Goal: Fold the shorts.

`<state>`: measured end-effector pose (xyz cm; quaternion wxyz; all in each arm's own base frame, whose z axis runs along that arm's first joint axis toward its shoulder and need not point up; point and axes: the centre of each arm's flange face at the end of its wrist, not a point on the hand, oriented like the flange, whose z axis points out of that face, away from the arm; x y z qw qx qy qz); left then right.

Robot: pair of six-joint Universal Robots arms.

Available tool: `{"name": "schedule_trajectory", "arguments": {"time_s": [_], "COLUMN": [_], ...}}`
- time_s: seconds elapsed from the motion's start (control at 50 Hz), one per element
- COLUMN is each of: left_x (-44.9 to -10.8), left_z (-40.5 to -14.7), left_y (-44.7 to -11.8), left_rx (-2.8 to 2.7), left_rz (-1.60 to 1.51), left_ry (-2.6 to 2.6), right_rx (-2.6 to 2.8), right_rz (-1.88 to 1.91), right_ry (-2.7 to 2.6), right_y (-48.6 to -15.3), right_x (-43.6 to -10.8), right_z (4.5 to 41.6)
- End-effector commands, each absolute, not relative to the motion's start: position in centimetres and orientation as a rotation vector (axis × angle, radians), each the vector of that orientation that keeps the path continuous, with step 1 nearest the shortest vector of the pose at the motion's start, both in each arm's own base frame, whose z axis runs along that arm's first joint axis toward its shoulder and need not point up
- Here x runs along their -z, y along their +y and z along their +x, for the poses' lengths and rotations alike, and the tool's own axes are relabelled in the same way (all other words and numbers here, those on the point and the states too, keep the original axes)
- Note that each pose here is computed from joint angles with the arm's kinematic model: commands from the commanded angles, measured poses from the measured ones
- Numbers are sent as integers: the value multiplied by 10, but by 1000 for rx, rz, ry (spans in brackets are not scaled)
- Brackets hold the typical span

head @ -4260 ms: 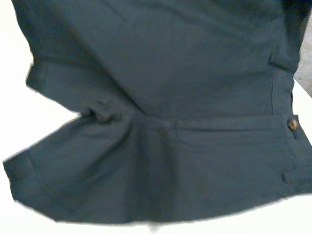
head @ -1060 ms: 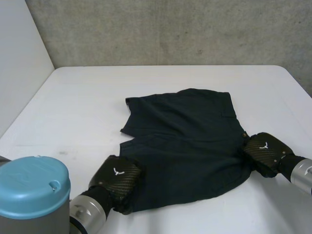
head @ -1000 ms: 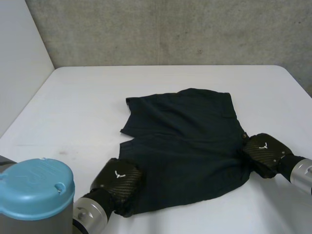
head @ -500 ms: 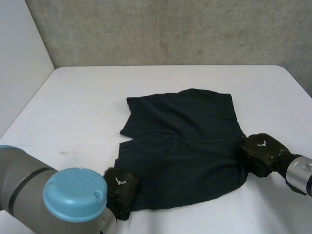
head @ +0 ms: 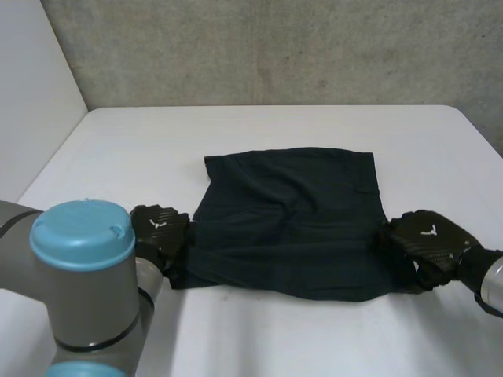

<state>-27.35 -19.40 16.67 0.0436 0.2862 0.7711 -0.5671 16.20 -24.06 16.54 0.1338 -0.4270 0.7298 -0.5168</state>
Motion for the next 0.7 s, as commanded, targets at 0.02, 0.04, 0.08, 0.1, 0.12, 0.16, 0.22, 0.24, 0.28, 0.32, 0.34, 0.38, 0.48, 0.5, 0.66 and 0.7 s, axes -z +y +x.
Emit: {"name": "schedule_trajectory", "arguments": {"time_s": [0.02,0.04,0.08,0.1,0.12,0.16,0.22,0.24,0.28,0.32,0.34,0.38,0.48,0.5,0.66,0.7], "left_x": [-159,-159,-159,-159,-159,-159,-159,-159,-159,-159,-159,-159,-158,-158,-179,-201], "left_z": [-274,-274,-274,-274,-274,-274,-274,-275,-274,-275,-275,-275,-275,-275,-275,-272], "left_y": [-198,-198,-198,-199,-199,-199,-198,-199,-198,-198,-198,-198,-196,-195,-187,-181], "left_rx": [1707,1707,1709,1708,1711,1711,1709,1713,1709,1711,1714,1712,1707,1708,1764,1822], "left_rz": [875,877,874,872,870,870,873,871,874,876,873,878,883,885,891,877], "left_ry": [2370,2370,2370,2370,2370,2370,2371,2370,2370,2369,2370,2369,2372,2372,2347,2324], "right_rx": [1455,1445,1408,1403,1397,1409,1455,1458,1466,1461,1460,1453,1467,1472,1500,1561], "right_rz": [-1289,-1287,-1275,-1274,-1272,-1278,-1291,-1291,-1293,-1292,-1292,-1291,-1305,-1309,-1357,-1321], "right_ry": [2100,2102,2114,2117,2120,2120,2114,2115,2118,2129,2134,2152,2156,2151,2121,2146], "right_y": [-231,-230,-228,-229,-229,-232,-238,-239,-241,-242,-243,-246,-250,-251,-252,-256], "right_x": [-155,-153,-145,-143,-141,-137,-134,-133,-132,-129,-128,-125,-122,-122,-133,-153], "right_z": [161,162,162,162,162,161,160,159,159,158,158,157,157,157,171,175]}}
